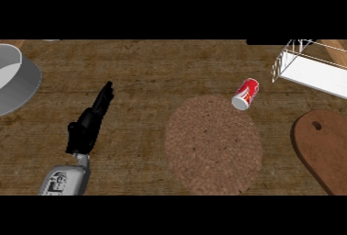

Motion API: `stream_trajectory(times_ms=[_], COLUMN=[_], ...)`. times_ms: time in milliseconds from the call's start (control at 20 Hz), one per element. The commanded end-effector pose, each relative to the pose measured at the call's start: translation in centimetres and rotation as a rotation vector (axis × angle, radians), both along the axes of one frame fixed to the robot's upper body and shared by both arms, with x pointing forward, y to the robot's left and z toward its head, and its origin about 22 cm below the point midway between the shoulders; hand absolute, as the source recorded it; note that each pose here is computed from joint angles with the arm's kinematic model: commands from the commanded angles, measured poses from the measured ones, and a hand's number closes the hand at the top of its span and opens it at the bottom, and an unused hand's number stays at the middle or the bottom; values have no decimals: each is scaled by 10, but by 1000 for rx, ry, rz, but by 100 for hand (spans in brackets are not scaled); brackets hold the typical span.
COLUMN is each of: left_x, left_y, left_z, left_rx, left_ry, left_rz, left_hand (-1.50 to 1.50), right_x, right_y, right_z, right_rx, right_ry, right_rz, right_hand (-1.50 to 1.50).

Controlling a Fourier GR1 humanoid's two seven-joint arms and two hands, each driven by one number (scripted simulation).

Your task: Pick the croissant from the placemat and place it in the tiered shelf

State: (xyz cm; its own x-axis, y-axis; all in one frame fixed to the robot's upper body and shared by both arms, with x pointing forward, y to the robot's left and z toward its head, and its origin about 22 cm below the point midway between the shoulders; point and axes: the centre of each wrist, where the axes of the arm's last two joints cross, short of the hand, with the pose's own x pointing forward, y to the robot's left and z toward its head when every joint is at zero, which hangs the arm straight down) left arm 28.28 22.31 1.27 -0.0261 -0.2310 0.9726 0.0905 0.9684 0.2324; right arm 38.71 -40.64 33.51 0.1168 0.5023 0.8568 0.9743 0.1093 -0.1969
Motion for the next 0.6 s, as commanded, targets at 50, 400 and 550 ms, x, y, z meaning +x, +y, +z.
stream_trajectory(times_ms=[50,400,550], left_x=[1,-5,-12], left_y=[-5,17,24], left_z=[-3,-1,-5], left_rx=[2,0,-6], left_ry=[15,22,14], left_rz=[-2,29,47], left_hand=[0,0,0], right_x=[-39,-100,-133], right_y=[-22,-60,-76], right_z=[41,61,51], right_rx=[63,253,277], right_ry=[-189,-102,-2], right_rz=[-58,-126,-158], right_hand=[-150,-150,-150])
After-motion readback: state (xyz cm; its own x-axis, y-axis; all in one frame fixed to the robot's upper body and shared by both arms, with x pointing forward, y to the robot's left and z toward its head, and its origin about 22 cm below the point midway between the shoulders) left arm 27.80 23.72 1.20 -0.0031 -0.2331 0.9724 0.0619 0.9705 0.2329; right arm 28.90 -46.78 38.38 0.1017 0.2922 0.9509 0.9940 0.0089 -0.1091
